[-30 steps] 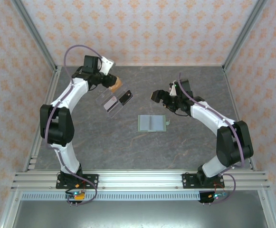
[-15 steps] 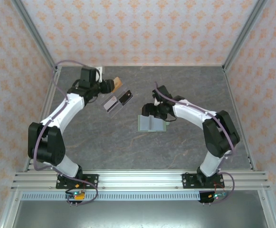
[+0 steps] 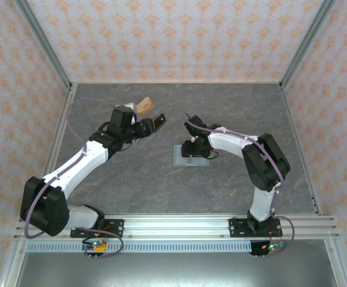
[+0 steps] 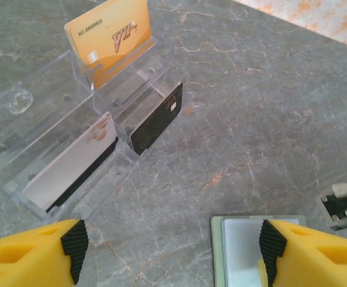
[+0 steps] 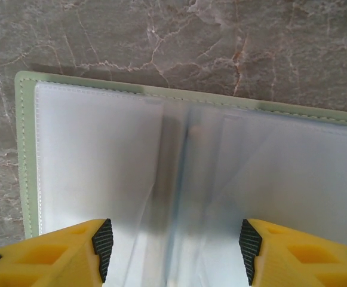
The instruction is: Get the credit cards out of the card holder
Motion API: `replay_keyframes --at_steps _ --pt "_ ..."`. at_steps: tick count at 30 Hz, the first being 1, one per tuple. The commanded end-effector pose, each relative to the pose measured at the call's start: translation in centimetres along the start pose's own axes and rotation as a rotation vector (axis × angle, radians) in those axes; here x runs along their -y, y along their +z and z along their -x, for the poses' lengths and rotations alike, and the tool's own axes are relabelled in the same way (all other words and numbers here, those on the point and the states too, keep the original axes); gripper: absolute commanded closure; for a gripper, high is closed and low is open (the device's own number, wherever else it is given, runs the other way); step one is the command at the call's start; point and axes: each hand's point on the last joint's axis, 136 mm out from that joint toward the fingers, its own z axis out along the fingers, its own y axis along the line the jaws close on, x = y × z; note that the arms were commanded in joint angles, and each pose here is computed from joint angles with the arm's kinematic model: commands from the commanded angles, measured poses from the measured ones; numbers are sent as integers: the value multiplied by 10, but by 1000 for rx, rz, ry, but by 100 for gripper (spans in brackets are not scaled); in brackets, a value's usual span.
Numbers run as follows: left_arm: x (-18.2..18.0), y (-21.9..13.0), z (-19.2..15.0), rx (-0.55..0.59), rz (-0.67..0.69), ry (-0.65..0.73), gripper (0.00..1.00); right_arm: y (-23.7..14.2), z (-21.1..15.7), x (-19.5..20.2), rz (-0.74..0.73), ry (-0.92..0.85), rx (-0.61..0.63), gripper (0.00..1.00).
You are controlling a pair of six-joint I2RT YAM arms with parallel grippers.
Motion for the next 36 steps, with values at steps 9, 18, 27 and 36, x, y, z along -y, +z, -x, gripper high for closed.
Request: replay_keyframes --at_steps 9,18,27,36 --pt "16 19 -55 -125 4 -119 6 15 -9 29 -164 -15 -54 45" --pt "60 56 -94 -271 -95 -177 24 22 -11 43 -245 -10 -61 55" --pt "84 85 -123 -382 -158 -241 60 22 -11 44 -229 6 -56 61" --pt "89 102 -145 -456 -144 -249 70 17 -9 39 -167 31 -37 62"
